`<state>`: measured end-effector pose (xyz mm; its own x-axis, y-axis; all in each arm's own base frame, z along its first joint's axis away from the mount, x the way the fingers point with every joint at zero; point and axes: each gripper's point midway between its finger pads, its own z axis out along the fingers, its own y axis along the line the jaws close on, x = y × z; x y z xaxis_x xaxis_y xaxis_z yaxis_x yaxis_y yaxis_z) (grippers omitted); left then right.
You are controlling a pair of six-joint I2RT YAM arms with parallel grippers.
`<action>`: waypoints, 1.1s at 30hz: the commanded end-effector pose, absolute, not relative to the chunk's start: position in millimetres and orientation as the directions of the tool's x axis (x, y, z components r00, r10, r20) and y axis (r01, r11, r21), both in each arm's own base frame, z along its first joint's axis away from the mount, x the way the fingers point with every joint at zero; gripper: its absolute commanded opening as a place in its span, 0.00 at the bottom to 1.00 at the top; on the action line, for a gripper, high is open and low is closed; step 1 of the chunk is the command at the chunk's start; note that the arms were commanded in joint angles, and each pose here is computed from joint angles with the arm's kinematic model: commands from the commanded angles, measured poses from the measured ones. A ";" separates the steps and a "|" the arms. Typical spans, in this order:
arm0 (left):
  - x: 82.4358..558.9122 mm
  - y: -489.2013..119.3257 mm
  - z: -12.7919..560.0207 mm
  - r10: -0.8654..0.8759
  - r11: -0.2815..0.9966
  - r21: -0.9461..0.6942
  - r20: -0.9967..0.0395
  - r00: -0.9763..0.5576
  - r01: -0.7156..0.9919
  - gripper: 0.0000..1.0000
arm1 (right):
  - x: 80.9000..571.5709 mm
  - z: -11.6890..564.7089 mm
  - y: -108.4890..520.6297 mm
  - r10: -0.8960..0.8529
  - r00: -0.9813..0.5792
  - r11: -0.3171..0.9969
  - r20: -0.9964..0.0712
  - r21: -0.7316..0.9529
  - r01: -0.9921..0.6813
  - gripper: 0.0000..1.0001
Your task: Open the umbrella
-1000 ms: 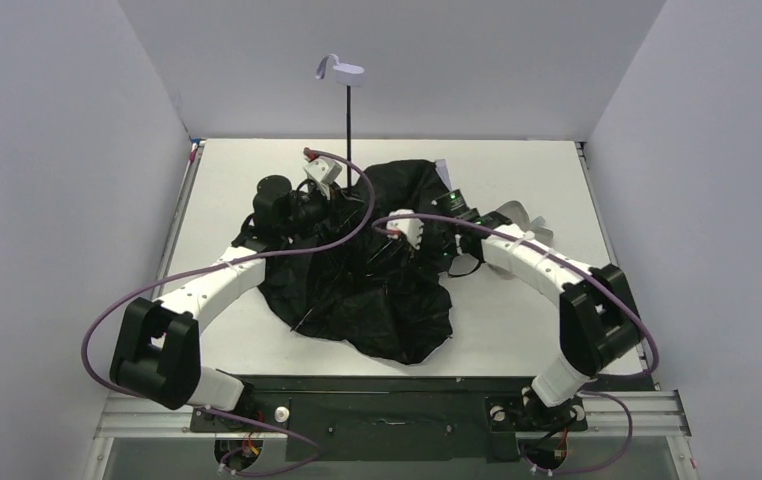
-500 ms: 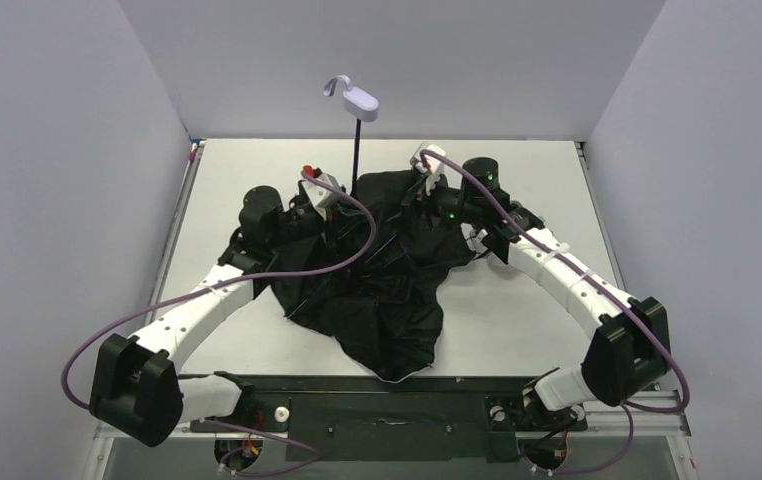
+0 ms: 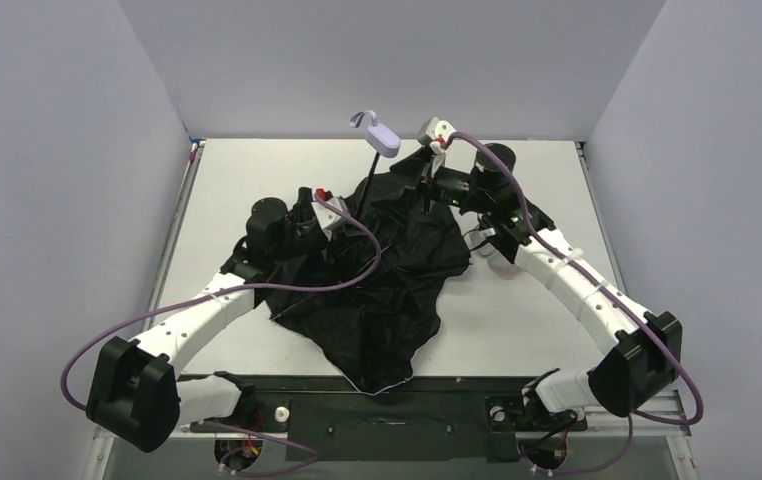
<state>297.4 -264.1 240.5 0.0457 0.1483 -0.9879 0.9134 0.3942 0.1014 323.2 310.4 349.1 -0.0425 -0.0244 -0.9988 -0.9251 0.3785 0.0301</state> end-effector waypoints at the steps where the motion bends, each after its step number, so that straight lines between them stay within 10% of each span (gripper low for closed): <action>1: 296.2 -266.6 261.8 0.132 0.365 0.199 -0.978 0.161 0.909 0.05 | 310.3 373.9 290.6 -0.046 0.044 0.370 -0.998 -0.058 -0.927 0.83; 7: 288.8 -267.3 261.6 0.243 0.299 0.392 -0.913 0.327 0.870 0.00 | 341.9 356.1 243.2 -0.107 -0.135 0.494 -0.985 0.065 -0.867 0.83; 16: 293.8 -264.5 272.0 0.532 0.064 0.860 -0.458 0.712 0.506 0.00 | 317.3 319.9 230.8 -0.208 -0.477 0.516 -0.854 0.318 -0.795 0.79; 22: 305.2 -258.9 272.8 0.628 -0.067 0.952 -0.192 0.754 0.299 0.00 | 282.7 311.5 244.1 -0.283 -0.589 0.467 -0.757 0.428 -0.774 0.79; 33: 332.0 -253.6 270.9 0.711 -0.113 0.981 -0.031 0.702 0.157 0.00 | 218.6 300.2 266.5 -0.434 -0.611 0.392 -0.662 0.472 -0.789 0.83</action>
<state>313.7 -254.7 229.8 0.7145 0.6782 -0.1720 0.3501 -0.1338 0.9271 245.6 272.0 299.1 -0.5889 -0.3924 -0.7065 -0.8002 0.4055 0.4419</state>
